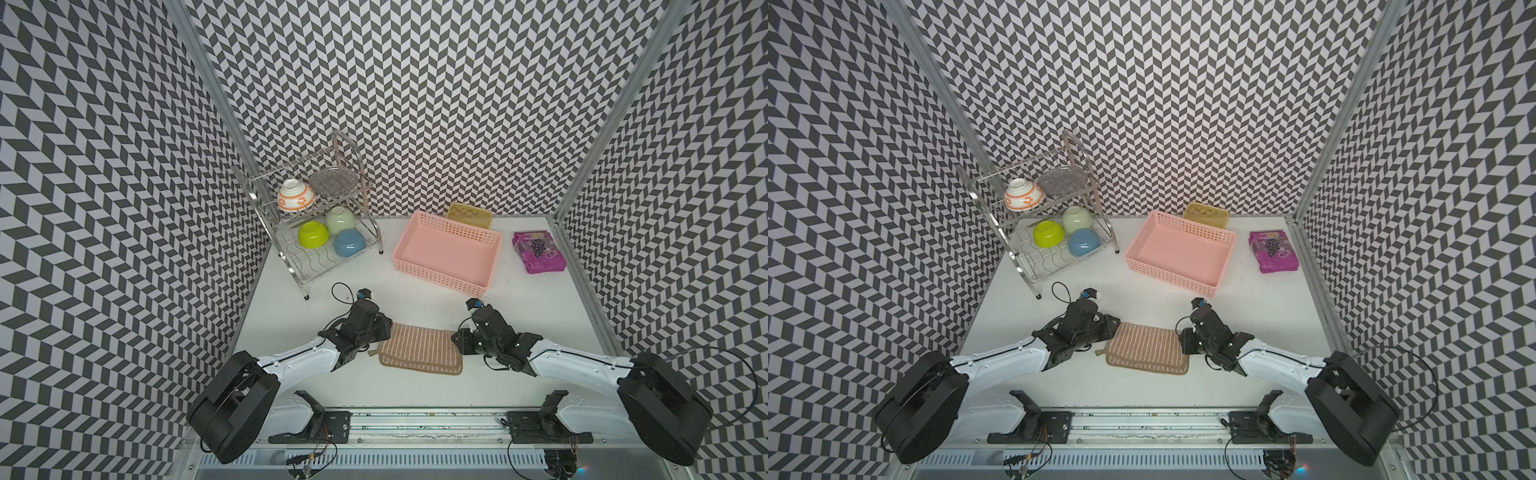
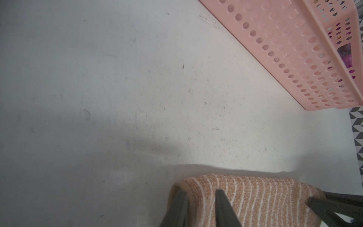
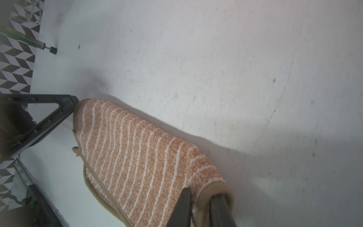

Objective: Fold the square dishcloth
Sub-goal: Smooth out the cleaning item at the center of the board.

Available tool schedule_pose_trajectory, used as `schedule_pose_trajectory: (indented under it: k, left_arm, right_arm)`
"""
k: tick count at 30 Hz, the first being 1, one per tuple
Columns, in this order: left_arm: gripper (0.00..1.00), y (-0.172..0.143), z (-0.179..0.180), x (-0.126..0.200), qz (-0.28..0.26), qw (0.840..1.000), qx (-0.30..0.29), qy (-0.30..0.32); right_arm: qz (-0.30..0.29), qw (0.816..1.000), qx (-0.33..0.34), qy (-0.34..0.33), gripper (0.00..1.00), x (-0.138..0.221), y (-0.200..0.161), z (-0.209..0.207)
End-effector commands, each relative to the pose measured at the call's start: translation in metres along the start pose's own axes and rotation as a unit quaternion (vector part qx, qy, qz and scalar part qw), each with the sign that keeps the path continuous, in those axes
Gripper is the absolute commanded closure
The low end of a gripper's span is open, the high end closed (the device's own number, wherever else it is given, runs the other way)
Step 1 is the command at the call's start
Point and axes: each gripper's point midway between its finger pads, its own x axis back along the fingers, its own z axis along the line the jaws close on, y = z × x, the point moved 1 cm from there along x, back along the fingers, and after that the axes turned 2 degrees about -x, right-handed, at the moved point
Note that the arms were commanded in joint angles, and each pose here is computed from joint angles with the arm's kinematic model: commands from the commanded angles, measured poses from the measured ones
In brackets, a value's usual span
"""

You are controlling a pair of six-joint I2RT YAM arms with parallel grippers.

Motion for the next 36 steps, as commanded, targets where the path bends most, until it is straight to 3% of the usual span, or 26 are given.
schedule_pose_trajectory:
  k: [1,5,9,12,16,18,21,30,36]
  left_arm:
    - [0.82,0.015,0.006,-0.004,-0.030,0.999,0.015,-0.004]
    - [0.91,0.030,0.011,-0.005,-0.049,0.999,0.023,-0.005]
    - [0.94,0.044,0.011,-0.006,-0.064,0.998,0.021,-0.003]
    - [0.94,0.052,0.011,-0.005,-0.069,0.997,0.021,-0.001]
    - [0.79,0.050,0.010,0.001,-0.063,0.998,0.024,0.001]
    - [0.67,0.045,0.013,0.007,-0.060,0.998,0.027,0.006]
    - [0.61,0.035,0.016,0.015,-0.050,0.998,0.028,0.008]
    - [0.60,-0.025,0.014,0.026,0.004,0.999,0.033,-0.014]
    - [0.60,-0.049,0.008,0.026,0.035,0.999,0.024,-0.034]
  right_arm:
    - [-0.061,0.998,0.016,-0.004,0.84,-0.005,0.037,0.006]
    - [-0.079,0.997,0.015,-0.007,0.84,-0.013,0.056,0.003]
    - [-0.087,0.996,0.025,-0.023,0.84,-0.021,0.072,0.000]
    - [-0.091,0.995,0.028,-0.026,0.78,-0.023,0.084,0.002]
    - [-0.095,0.994,0.026,-0.046,0.69,-0.017,0.090,0.001]
    - [-0.100,0.993,0.022,-0.058,0.64,-0.011,0.092,-0.002]
    - [-0.098,0.993,0.016,-0.067,0.58,-0.002,0.091,-0.004]
    - [-0.041,0.999,-0.020,-0.028,0.54,0.008,0.046,-0.008]
    - [-0.011,0.999,-0.035,-0.002,0.50,0.007,0.022,-0.010]
